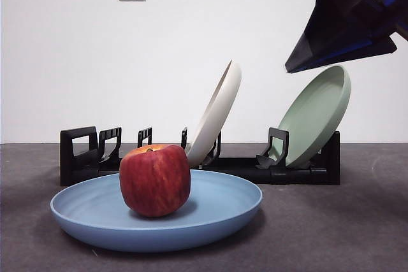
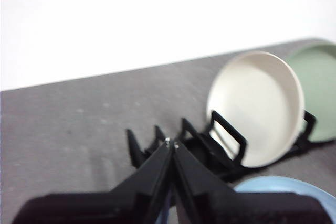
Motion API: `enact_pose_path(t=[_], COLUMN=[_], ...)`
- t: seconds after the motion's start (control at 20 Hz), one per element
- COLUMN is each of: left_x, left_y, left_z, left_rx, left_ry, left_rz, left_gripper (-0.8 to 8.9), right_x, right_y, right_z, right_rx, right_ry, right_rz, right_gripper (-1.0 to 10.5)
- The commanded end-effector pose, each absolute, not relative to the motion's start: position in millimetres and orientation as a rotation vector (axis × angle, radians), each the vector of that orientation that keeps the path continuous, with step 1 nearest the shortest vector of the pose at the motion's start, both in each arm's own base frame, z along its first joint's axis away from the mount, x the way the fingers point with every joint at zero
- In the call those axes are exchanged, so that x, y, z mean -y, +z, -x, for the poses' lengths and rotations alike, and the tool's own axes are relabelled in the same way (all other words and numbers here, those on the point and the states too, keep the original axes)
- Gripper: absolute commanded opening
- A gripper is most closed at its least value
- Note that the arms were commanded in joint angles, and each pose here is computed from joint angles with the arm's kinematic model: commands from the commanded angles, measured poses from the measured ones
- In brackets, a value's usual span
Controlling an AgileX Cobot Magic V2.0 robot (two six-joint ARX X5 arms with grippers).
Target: Take the blue plate from the plate rack,put the plate on the table,take the apple from the table,put the apple in the plate
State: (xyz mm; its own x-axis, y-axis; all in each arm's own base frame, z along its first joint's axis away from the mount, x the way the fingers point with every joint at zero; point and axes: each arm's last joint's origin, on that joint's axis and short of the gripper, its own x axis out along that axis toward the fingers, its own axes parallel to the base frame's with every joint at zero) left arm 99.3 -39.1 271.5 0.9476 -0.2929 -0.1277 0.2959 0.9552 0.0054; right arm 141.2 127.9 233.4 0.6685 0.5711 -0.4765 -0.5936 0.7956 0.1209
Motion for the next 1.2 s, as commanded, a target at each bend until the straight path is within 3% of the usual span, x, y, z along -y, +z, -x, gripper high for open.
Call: enact_pose_path(t=[0.05, 0.35, 0.7, 1.2], left_x=[27, 8, 5, 5], left_y=[255, 200, 153, 147], left_z=[-96, -95, -99, -96], left_rx=[-0.087, -0.06, -0.147, -0.184], left_ry=[-0.239, -0.052, -0.037, -0.048], left_rz=[-0.016, -0.006, -0.003, 0.089], left_gripper=[-0.03, -0.03, -0.03, -0.03], right_x=[-128, -128, -128, -127], right_y=[231, 231, 231, 230], right_z=[-140, -140, -140, -140], right_rx=[-0.527, -0.527, -0.527, -0.533], right_ry=[0.653, 0.653, 0.653, 0.651], right_rz=[0.039, 0.039, 0.039, 0.041], right_gripper=[0.0, 0.0, 0.0, 0.0])
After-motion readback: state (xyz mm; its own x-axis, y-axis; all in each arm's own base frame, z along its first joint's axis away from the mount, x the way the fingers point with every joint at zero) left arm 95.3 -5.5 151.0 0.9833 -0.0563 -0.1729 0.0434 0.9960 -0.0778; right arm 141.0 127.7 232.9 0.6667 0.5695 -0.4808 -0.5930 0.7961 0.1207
